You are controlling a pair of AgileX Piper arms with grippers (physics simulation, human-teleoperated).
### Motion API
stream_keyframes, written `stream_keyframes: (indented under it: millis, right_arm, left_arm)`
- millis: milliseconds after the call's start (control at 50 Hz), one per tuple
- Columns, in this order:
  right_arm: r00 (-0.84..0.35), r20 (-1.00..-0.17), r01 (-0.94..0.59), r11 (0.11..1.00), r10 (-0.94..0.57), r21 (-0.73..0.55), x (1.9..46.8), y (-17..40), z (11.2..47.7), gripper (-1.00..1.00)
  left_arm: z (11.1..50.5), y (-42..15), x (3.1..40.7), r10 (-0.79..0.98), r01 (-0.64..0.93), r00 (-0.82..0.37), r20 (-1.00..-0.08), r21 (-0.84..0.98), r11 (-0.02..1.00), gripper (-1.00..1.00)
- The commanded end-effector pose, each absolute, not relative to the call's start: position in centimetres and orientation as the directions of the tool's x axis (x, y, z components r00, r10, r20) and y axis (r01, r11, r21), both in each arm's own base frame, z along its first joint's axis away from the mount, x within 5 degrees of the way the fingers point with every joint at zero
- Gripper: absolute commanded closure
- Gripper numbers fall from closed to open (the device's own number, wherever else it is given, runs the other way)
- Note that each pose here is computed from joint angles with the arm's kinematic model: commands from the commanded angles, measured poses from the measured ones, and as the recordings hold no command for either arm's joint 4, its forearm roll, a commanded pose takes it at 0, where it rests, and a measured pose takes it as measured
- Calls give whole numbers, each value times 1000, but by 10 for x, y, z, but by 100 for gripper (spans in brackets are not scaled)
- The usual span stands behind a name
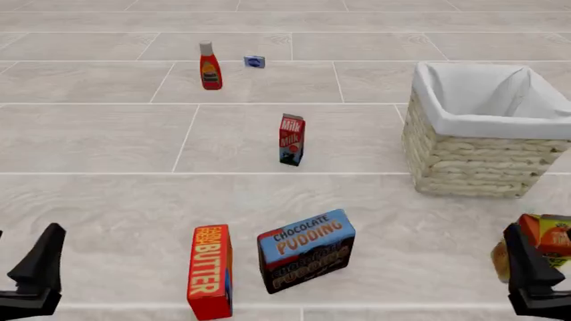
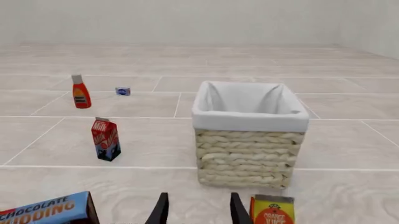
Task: Pick the milk and place it in the basket.
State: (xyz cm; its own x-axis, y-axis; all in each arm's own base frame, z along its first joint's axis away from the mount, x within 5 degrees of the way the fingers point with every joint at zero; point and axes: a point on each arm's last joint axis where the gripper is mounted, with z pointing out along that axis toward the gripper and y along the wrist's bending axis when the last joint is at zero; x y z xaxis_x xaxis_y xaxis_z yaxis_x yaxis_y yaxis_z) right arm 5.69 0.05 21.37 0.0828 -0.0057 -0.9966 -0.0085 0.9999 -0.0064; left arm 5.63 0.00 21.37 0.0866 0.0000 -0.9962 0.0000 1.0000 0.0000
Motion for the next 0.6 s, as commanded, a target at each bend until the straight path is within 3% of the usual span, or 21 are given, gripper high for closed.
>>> stream_keyframes:
  millis: [20, 280, 600]
  right_arm:
    - [48, -997, -41, 997, -58, -60, 65, 3, 213, -100]
    - [41, -996, -161, 983, -85, -90, 70, 12, 212, -100]
    - [51, -991, -200, 971, -127, -135, 74, 16, 213, -100]
  left_arm:
    - [214, 0, 57, 0, 0, 86, -996, 0, 1000, -100]
    - [214, 0, 56, -1, 1, 86, -996, -1, 1000, -100]
    - [214, 0, 56, -1, 1, 86, -996, -1, 1000, -100]
